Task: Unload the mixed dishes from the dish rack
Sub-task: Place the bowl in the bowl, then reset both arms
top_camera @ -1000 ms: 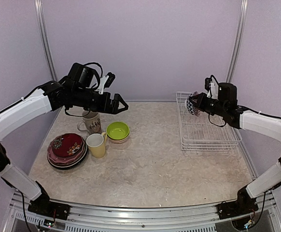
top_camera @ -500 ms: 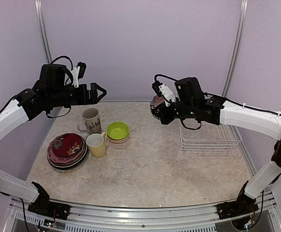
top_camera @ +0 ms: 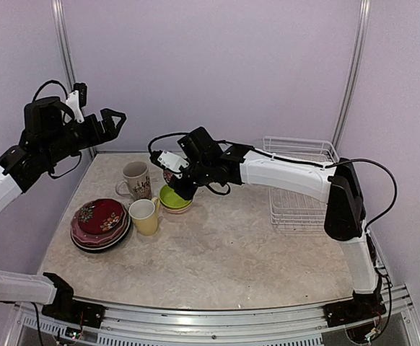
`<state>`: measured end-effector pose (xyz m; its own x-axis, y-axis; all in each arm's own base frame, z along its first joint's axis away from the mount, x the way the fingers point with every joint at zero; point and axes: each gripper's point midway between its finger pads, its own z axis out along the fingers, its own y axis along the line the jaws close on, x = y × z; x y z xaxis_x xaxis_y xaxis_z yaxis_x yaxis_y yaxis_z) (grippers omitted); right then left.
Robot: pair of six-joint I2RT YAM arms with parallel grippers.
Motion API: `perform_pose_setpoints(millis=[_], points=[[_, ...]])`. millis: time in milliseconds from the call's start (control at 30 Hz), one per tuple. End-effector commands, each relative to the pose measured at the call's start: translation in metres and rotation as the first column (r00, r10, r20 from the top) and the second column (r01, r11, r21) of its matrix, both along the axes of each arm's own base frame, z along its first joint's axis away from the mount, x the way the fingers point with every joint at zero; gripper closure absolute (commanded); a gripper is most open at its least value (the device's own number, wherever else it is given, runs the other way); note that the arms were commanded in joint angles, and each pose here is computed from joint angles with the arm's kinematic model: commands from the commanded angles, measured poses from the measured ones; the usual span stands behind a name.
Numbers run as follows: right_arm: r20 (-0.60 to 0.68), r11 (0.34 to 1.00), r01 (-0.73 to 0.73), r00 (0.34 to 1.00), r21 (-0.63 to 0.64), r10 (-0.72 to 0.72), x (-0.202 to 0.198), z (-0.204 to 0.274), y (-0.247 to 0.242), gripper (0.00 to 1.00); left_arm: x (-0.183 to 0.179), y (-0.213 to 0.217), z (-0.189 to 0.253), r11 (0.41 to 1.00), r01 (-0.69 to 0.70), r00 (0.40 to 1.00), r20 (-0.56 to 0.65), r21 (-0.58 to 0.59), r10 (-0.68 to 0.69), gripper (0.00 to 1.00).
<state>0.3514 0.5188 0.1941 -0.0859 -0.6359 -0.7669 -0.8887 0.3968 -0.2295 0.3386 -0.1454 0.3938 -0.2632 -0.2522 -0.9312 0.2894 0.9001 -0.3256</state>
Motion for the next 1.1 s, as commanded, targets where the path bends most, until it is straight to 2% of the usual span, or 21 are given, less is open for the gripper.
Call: perform_pose_setpoints(millis=[0, 367, 433, 567, 733, 833, 867, 1067], points=[[0.005, 0.997, -0.079, 0.997, -0.02, 0.079, -0.007, 0.0, 0.016, 1.0, 0.003, 0.004, 0.0, 1.0, -0.008, 1.0, 0.005, -0.019, 0.008, 0.01], [-0.059, 0.993, -0.096, 0.994, -0.065, 0.092, -0.007, -0.047, 0.028, 1.0, 0.006, 0.001, -0.004, 1.0, 0.005, 1.0, -0.014, -0.024, -0.005, 0.01], [-0.062, 0.994, -0.086, 0.995, -0.07, 0.081, -0.005, -0.051, 0.029, 0.92, 0.008, 0.001, -0.006, 1.0, 0.001, 1.0, -0.016, -0.019, -0.001, 0.01], [-0.038, 0.998, 0.023, 0.999, -0.054, -0.025, 0.009, -0.033, 0.021, 0.58, 0.011, 0.005, -0.011, 1.0, -0.023, 1.0, -0.02, 0.001, 0.023, 0.01], [-0.012, 0.979, 0.201, 0.98, 0.04, -0.2, 0.012, 0.028, -0.014, 0.22, 0.015, 0.007, -0.015, 0.999, -0.041, 0.999, -0.023, 0.025, 0.041, 0.01], [-0.006, 0.934, 0.314, 0.948, 0.169, -0.317, -0.001, 0.086, -0.059, 0.04, 0.012, 0.009, -0.008, 0.999, -0.042, 0.999, 0.0, 0.032, 0.042, 0.01], [-0.007, 0.913, 0.353, 0.933, 0.204, -0.359, -0.005, 0.1, -0.078, 0.01, 0.009, 0.008, -0.004, 0.999, -0.04, 0.999, 0.016, 0.036, 0.04, 0.01], [0.006, 0.803, 0.506, 0.845, 0.316, -0.535, -0.043, 0.15, -0.193, 0.0, -0.024, 0.008, 0.046, 0.999, 0.006, 0.989, 0.147, 0.042, -0.012, 0.01]])
